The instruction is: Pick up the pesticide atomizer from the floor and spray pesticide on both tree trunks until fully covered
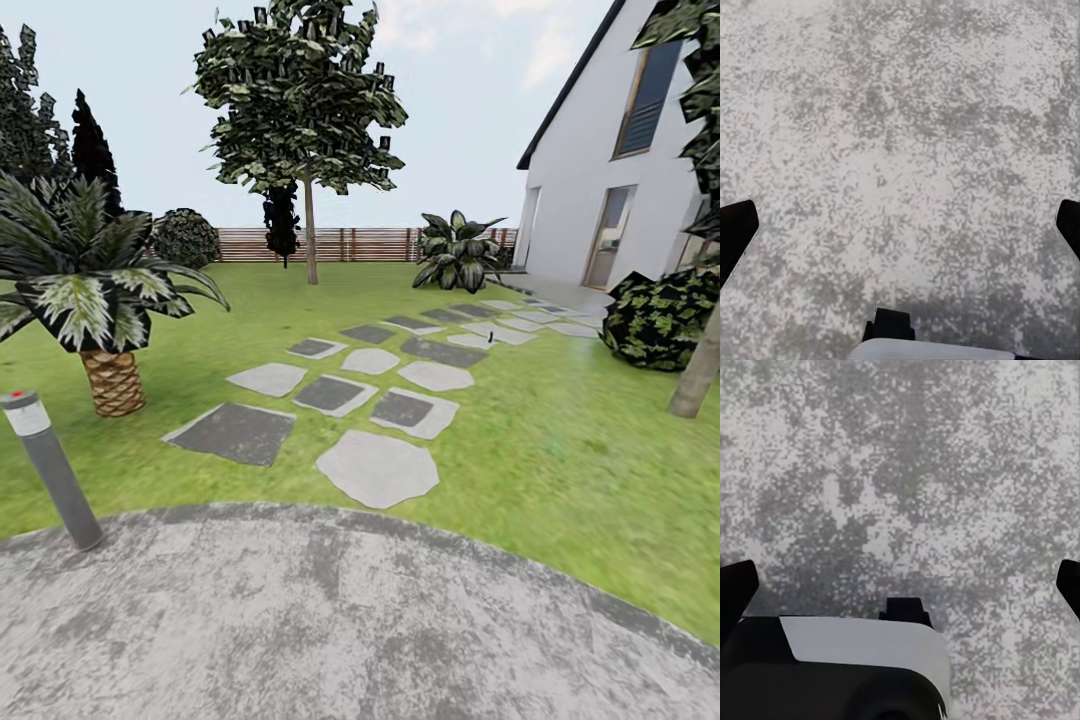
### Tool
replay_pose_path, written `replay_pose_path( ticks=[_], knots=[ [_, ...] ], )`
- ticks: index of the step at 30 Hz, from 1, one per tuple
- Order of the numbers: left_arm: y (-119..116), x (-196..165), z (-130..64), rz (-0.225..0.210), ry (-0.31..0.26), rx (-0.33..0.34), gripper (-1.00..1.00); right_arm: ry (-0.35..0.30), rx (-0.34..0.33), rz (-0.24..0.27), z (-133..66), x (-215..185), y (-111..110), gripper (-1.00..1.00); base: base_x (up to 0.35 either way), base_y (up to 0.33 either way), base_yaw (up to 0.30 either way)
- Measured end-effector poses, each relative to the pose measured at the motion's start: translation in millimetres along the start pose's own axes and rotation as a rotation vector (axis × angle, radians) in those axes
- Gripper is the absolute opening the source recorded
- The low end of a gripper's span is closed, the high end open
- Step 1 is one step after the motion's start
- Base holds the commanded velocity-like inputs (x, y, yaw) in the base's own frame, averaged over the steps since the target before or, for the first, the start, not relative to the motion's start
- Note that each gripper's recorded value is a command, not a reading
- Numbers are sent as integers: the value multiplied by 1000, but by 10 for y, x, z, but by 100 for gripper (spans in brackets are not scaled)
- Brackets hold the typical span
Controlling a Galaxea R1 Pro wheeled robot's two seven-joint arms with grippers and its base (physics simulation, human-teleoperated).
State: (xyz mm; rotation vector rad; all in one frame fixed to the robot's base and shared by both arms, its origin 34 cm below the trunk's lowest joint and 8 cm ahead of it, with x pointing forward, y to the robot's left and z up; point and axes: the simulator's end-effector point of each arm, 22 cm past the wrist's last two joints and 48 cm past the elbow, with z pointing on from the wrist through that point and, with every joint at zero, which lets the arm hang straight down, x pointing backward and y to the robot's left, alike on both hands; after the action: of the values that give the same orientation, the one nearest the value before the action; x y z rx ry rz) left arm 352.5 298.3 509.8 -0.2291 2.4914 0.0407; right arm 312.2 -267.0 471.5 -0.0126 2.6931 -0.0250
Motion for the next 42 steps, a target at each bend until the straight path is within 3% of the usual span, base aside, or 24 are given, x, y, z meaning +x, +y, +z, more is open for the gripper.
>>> replay_pose_path(
  ticks=[15,42],
  knots=[
    [-1,0,0,0,0,0,100,0,0,0,1,-3,2,100,350,102,0],
    [3,3,0,1,1,0,100,0,0,0,0,0,2,100,350,4,0]
  ],
)
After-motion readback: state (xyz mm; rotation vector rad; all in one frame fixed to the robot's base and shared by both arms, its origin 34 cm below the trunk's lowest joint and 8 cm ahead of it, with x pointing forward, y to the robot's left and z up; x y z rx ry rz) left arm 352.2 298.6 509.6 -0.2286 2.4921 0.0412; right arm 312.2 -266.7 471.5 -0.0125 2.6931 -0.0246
